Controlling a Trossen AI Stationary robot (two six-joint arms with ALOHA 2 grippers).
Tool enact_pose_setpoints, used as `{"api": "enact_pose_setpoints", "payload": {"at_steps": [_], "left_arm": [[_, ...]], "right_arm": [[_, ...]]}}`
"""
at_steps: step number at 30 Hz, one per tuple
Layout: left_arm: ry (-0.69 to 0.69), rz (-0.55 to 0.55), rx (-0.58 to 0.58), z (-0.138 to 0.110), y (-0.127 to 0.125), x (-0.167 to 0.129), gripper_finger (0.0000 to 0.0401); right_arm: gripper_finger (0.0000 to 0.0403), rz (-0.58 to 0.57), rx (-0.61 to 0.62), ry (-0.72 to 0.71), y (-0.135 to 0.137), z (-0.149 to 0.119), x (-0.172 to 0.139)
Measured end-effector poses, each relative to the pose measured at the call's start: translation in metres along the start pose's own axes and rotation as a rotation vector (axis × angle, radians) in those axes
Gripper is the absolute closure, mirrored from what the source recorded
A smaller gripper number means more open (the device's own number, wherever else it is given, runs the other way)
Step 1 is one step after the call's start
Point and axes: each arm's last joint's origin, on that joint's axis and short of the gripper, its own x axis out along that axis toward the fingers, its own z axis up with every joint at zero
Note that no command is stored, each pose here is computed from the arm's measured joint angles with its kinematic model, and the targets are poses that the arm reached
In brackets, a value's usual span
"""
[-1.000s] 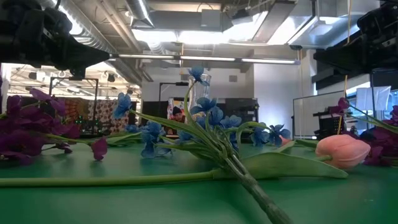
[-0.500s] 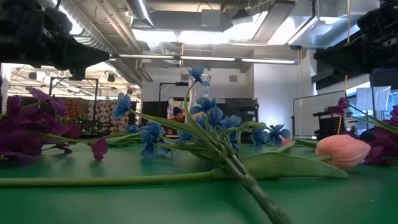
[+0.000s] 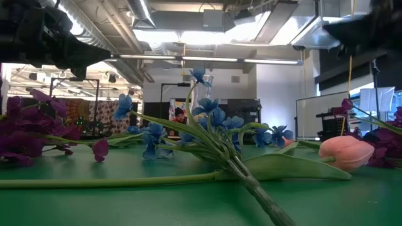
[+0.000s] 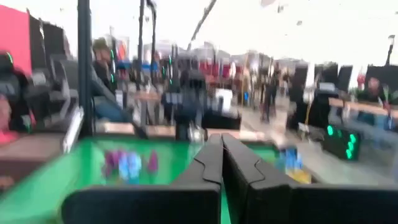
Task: Sort flowers into vase by color
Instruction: Put the top pink tulip into the yellow vase
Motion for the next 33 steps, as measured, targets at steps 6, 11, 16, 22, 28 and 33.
{"api": "enact_pose_setpoints", "payload": {"at_steps": [6,11,16,22,28,33], "left_arm": [[0.0,0.0,0.0,0.0,0.0,0.0,0.0401],[-0.001,0.0,-0.025,0.0,0.0,0.0,0.0401],[-0.001,0.002,-0.152,0.0,0.0,0.0,0.0401],[0.025,0.035,-0.2,-0.003,0.001,0.0,0.0401],[0.049,0.029,-0.163,-0.005,0.001,0.0,0.0401],[0.046,0.059,-0.072,-0.005,0.002,0.0,0.0401]], "right_arm": [[0.0402,-0.041,-0.006,0.013,-0.006,0.03,-0.002],[0.0402,-0.092,-0.017,0.127,-0.007,0.035,0.003],[0.0402,-0.092,0.019,0.202,-0.007,0.036,0.01],[0.0402,-0.062,0.087,0.266,-0.005,0.03,0.013],[0.0402,-0.124,0.115,0.371,-0.005,0.02,0.013],[0.0402,-0.183,0.108,0.485,-0.004,0.01,0.019]]}}
